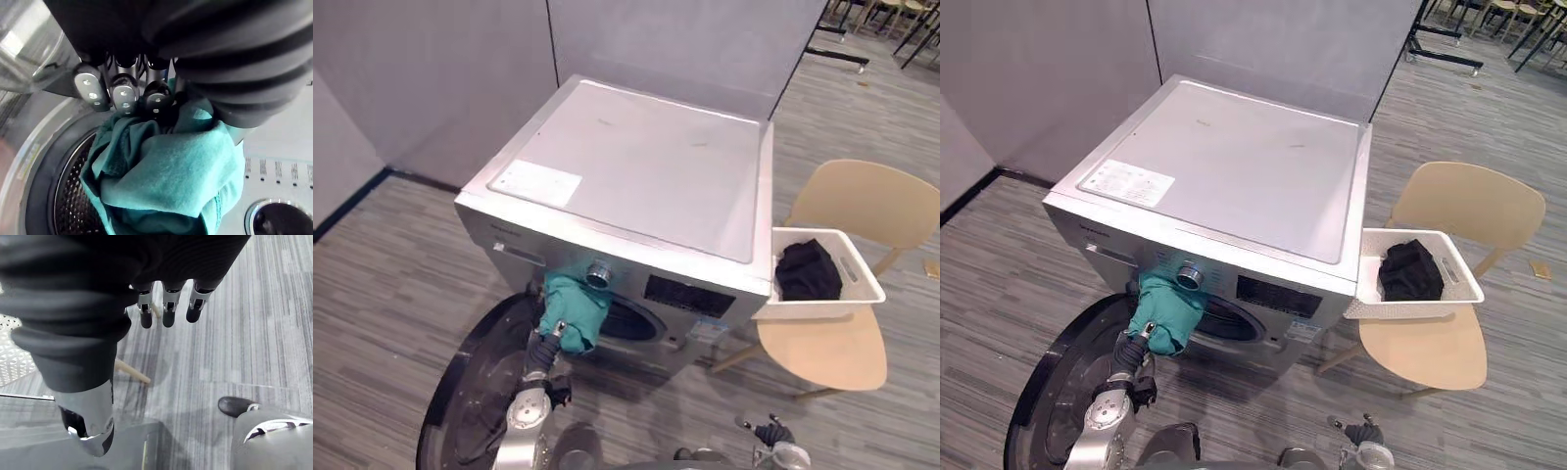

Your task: Pick up the laundry basket with both hands and put the clothes into the washing machine.

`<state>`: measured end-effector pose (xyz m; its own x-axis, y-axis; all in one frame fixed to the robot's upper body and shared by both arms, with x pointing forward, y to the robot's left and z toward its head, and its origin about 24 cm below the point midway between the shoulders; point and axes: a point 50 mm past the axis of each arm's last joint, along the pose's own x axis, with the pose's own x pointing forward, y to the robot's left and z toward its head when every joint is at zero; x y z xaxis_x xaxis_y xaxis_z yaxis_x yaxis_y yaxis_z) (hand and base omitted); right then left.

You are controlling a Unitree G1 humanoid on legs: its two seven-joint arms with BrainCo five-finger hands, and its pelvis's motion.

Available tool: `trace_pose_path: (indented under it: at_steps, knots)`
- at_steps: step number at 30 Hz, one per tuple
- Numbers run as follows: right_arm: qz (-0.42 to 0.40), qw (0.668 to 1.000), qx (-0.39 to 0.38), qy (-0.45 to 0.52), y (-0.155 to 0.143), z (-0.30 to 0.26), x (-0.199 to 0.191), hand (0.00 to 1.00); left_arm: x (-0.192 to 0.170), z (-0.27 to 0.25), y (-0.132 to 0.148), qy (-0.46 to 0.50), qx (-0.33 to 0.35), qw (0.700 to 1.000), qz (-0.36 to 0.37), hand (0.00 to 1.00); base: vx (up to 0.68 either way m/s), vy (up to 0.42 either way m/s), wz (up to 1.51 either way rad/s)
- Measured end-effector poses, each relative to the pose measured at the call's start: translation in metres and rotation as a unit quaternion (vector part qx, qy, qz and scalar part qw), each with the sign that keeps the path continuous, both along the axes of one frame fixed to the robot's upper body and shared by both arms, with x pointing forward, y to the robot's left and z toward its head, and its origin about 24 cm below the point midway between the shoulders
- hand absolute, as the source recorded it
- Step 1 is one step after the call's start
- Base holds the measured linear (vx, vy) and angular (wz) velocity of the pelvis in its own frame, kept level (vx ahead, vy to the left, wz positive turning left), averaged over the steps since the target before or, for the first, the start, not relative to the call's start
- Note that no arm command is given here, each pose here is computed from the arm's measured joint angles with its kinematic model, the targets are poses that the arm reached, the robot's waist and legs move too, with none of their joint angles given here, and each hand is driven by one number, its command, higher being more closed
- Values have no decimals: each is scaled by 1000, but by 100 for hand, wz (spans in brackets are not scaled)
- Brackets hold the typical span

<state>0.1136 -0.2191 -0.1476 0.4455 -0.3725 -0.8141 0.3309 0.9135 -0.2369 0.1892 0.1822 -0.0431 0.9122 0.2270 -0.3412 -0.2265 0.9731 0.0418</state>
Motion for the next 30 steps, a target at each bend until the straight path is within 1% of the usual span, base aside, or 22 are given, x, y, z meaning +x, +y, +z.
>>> trace_pose_path:
  at_steps: [4,7,9,10,12,16,20,21,23,24,28,30]
  knots:
    - [33,999,3,-30,13,6,23,0,11,12,1,-27,6,1000,-4,100,-206,-30,19]
    - [46,996,-6,-70,17,18,46,0,18,16,0,-38,8,999,-4,100,-221,-37,2]
    - [54,992,-19,-111,20,32,68,0,30,25,-2,-59,7,998,1,100,-237,-20,-2]
    - [55,991,-20,-121,21,35,73,0,33,27,-3,-65,6,998,3,100,-188,-27,-7]
    - [49,985,-22,-165,22,50,94,0,52,43,-7,-99,0,995,13,100,-132,-18,-17]
    - [35,970,-36,-239,21,80,124,0,82,73,-13,-159,-20,987,28,100,-124,-23,-24]
    - [7,943,-52,-329,14,118,149,0,113,117,-21,-233,-28,972,33,100,-67,-4,-29]
    - [1,938,-56,-341,12,123,151,0,118,125,-22,-245,-28,969,32,100,-62,1,-33]
    - [-21,922,-76,-378,0,139,154,0,135,156,-26,-291,-17,956,25,100,-60,-5,-26]
    - [-25,920,-80,-382,-3,142,154,0,139,165,-26,-303,-12,953,25,100,-68,-25,-13]
    - [-66,905,-67,-415,-14,153,157,0,157,228,-12,-387,41,921,29,100,-49,-23,-18]
    - [-71,900,-65,-425,-16,157,159,0,162,256,-6,-420,66,905,30,100,-26,-39,-22]
